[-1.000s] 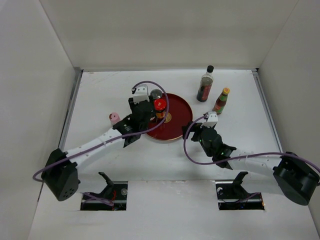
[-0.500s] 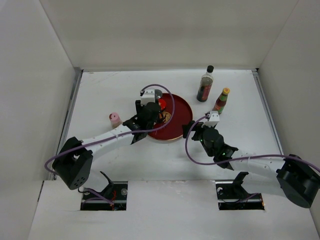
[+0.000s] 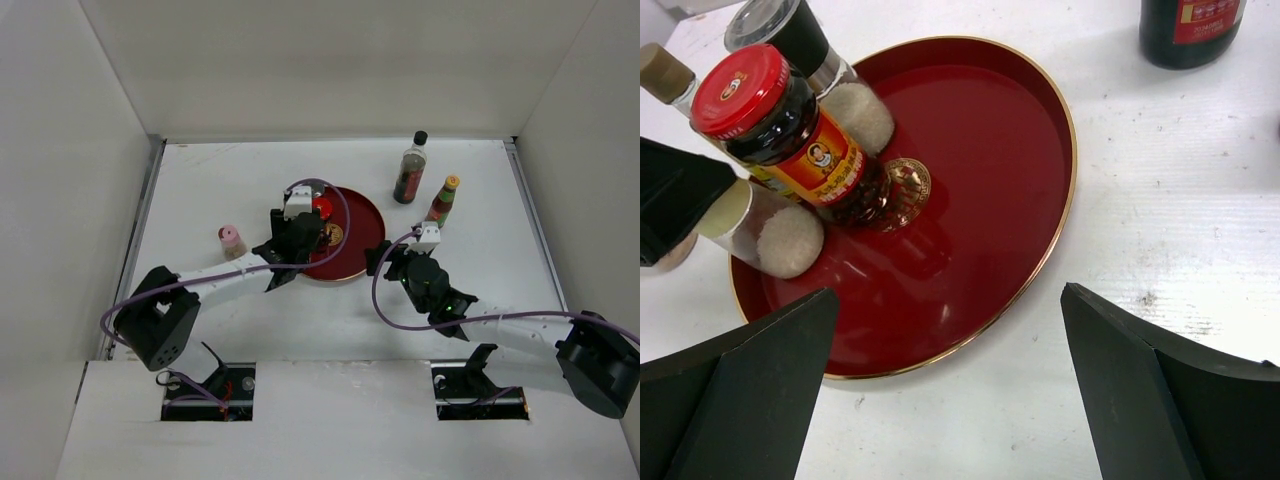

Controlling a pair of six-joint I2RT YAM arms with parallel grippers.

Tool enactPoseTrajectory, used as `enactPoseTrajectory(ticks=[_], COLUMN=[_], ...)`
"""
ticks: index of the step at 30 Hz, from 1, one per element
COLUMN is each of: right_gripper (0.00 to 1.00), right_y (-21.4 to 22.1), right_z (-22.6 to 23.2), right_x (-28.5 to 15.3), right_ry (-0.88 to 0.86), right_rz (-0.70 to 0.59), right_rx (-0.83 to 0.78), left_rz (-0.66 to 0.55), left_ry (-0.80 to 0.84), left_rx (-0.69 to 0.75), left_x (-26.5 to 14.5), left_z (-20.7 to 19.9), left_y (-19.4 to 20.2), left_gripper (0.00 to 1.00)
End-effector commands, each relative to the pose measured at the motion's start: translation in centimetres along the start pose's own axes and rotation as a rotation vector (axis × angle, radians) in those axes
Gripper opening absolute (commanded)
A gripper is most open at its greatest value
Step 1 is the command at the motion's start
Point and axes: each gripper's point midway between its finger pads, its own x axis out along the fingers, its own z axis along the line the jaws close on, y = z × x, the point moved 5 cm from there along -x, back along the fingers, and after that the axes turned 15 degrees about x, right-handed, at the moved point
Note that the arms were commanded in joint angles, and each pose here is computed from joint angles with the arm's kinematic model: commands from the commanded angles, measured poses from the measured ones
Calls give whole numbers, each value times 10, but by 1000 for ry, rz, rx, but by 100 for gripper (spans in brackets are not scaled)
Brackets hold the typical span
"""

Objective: Organize the condiment bottles

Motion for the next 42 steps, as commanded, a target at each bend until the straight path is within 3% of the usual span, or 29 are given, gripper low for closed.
enactPoseTrajectory(ticks=[1,4,6,11,17,26,36,42], right_gripper=[100,100,100,100,100,100,100,100], right_y=[-14,-15,-11,-10,-8,-5,-4,-3], right_z=[10,11,10,10,10,12,10,12], right_x=[1,2,3,4,6,8,8,8], right_ry=[-33,-35,-33,-31,-27,-31,-28,-32], right_rz=[-51,-56,-44,-42,-33,-22,-18,-16], right_rx=[37,37,39,31,27,22,28,22], left_rz=[-69,-110,-140,-168,-36,3,60,46], left_ry=[-9,-21,-26,-87,-203,-389,-437,-430], left_rx=[-67,-97,-121,-175,-211,-247,-242,-248], left_x=[-9,-23,-35,-51,-36,-9,13,14], left_z=[6,17,27,63,112,153,160,160], left_y=[-16,-26,-37,-40,-11,11,35,34], left_gripper=[61,80,85,85,88,88,77,47])
